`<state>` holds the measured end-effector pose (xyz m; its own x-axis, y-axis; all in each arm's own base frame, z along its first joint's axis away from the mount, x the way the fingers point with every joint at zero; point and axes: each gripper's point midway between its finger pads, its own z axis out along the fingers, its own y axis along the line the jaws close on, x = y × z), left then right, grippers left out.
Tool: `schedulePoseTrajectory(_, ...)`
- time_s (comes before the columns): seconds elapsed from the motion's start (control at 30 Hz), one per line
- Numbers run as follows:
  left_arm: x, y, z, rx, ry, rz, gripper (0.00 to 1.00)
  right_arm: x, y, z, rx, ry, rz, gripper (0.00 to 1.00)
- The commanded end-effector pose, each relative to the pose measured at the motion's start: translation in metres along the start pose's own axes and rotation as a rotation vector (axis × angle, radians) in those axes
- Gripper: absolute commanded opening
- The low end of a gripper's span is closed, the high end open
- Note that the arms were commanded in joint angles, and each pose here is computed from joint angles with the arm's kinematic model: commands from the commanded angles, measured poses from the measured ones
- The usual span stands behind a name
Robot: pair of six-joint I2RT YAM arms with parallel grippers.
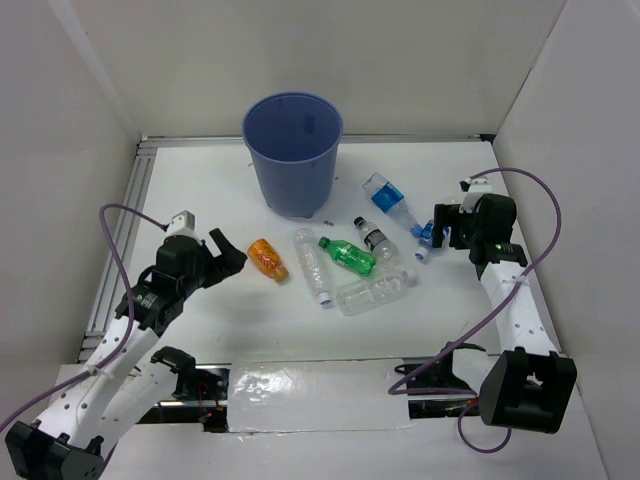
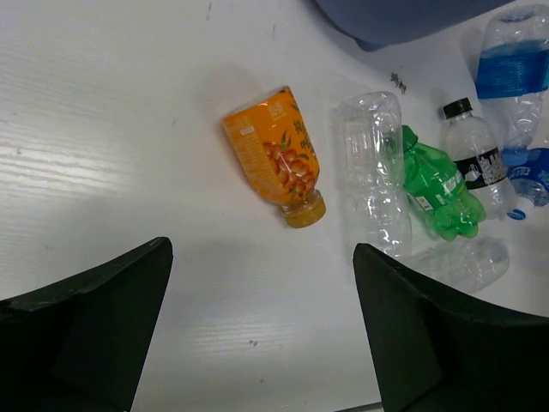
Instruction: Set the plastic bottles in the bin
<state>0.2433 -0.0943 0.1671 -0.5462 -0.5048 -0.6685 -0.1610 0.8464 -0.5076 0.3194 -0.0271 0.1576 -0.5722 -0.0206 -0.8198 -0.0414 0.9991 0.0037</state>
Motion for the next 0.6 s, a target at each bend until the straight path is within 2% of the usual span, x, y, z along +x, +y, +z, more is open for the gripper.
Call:
schedulePoseTrajectory(0.0,0.001,-0.016,-0.004,0.062,0.018,-0.036,0.99,-0.011,0.001,-0.004,-0.012,-0.019,-0.006,1.00)
schedulePoseTrajectory(0.3,0.019,-0.014,0.007,0.037,0.078,-0.044,0.99,-0.011,0.009,-0.006,-0.075,-0.002,-0.020,1.00)
schedulePoseTrajectory(0.5,0.029,-0.018,0.020,0.034,0.122,-0.028,0.99,-0.005,-0.010,-0.004,0.006,0.047,-0.098,1.00)
schedulePoseTrajectory(0.57,0.027,-0.025,0.025,0.025,0.120,-0.011,0.92,-0.004,-0.021,-0.005,0.063,0.058,-0.119,1.00)
